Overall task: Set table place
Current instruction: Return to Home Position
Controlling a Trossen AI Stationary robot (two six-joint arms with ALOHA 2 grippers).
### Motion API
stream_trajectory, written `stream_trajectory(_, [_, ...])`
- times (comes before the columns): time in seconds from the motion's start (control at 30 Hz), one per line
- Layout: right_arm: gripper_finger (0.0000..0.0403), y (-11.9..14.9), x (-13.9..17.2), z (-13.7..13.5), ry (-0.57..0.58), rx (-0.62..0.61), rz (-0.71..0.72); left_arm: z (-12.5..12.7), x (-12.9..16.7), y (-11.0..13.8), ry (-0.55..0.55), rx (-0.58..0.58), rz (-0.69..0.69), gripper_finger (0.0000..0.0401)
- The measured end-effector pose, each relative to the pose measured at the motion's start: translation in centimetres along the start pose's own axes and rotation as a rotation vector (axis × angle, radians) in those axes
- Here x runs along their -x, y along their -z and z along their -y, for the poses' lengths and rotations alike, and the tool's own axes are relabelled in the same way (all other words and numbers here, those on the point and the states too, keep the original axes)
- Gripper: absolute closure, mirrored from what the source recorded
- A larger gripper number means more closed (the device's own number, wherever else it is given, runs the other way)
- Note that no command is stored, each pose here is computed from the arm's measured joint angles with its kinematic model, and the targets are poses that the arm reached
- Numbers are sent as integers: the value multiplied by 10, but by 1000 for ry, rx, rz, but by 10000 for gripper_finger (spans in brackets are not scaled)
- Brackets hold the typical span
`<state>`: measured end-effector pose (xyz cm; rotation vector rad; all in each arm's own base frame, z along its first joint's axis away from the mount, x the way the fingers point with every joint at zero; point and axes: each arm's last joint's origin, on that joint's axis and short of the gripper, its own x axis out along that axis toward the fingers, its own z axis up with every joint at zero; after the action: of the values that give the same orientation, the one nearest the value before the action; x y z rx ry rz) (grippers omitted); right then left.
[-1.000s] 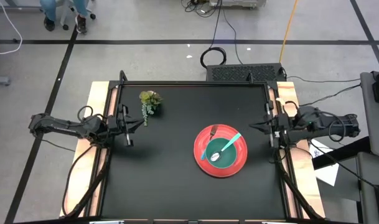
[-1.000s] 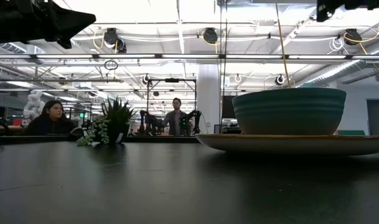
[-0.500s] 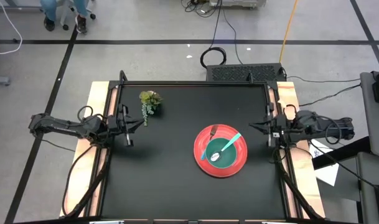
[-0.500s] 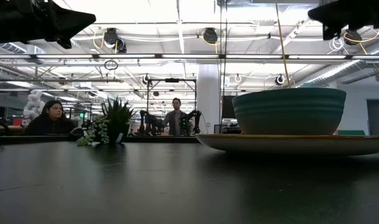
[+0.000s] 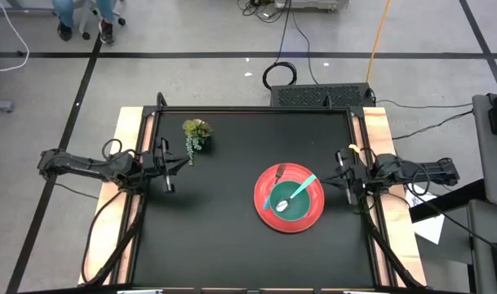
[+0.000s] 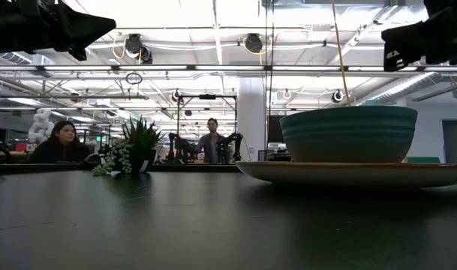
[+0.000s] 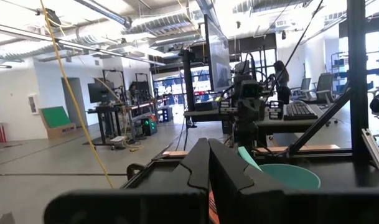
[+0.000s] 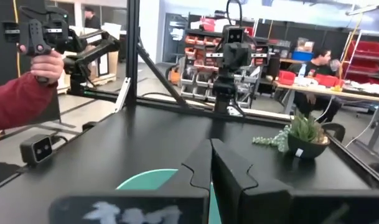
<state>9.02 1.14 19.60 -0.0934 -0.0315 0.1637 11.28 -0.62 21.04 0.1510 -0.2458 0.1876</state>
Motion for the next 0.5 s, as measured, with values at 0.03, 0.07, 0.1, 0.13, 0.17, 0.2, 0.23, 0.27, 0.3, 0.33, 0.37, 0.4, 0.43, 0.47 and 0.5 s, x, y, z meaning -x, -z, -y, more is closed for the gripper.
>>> stream_trajectory(0.03, [403, 2, 0, 0, 1, 1, 6, 0, 0, 0, 0, 0, 0, 393])
stream_trajectory(0.07, [403, 3, -1, 0, 2, 1, 16, 0, 0, 0, 0, 0, 0, 393])
stream_trajectory(0.1, [403, 4, -1, 0, 3, 1, 22, 0, 0, 0, 0, 0, 0, 393])
stream_trajectory(0.13, [403, 5, -1, 0, 3, 2, 25, 0, 0, 0, 0, 0, -1, 393])
stream_trajectory(0.17, [403, 5, 0, 0, 3, 6, 29, 0, 0, 0, 1, 1, -3, 393])
stream_trajectory(0.2, [403, 4, 0, 0, 4, 12, 34, 0, 0, 1, 2, 2, -6, 393])
stream_trajectory(0.23, [403, 4, 0, 0, 3, 18, 38, 0, 0, 1, 2, 7, -8, 393])
stream_trajectory(0.27, [403, 4, 0, -1, -3, 26, 39, 0, 0, 1, 3, 13, -8, 393])
stream_trajectory(0.3, [403, 4, 0, -1, -20, 36, 37, 0, 0, 1, 3, 20, -9, 393])
stream_trajectory(0.33, [403, 4, 0, -2, -33, 48, 35, 0, 0, 1, 3, 28, -11, 393])
stream_trajectory(0.37, [403, 5, 0, -2, -50, 56, 35, 0, 0, 2, 4, 32, -16, 393])
stream_trajectory(0.4, [403, 6, 0, -2, -57, 59, 35, 1, 0, 3, 6, 40, -26, 393])
stream_trajectory(0.43, [403, 7, -1, -3, -66, 59, 32, 1, 0, 4, 8, 51, -39, 393])
stream_trajectory(0.47, [403, 9, -1, -3, -70, 58, 26, 1, 0, 5, 10, 56, -52, 393])
stream_trajectory(0.5, [403, 11, -2, -3, -71, 58, 22, 1, 0, 7, 13, 61, -66, 393])
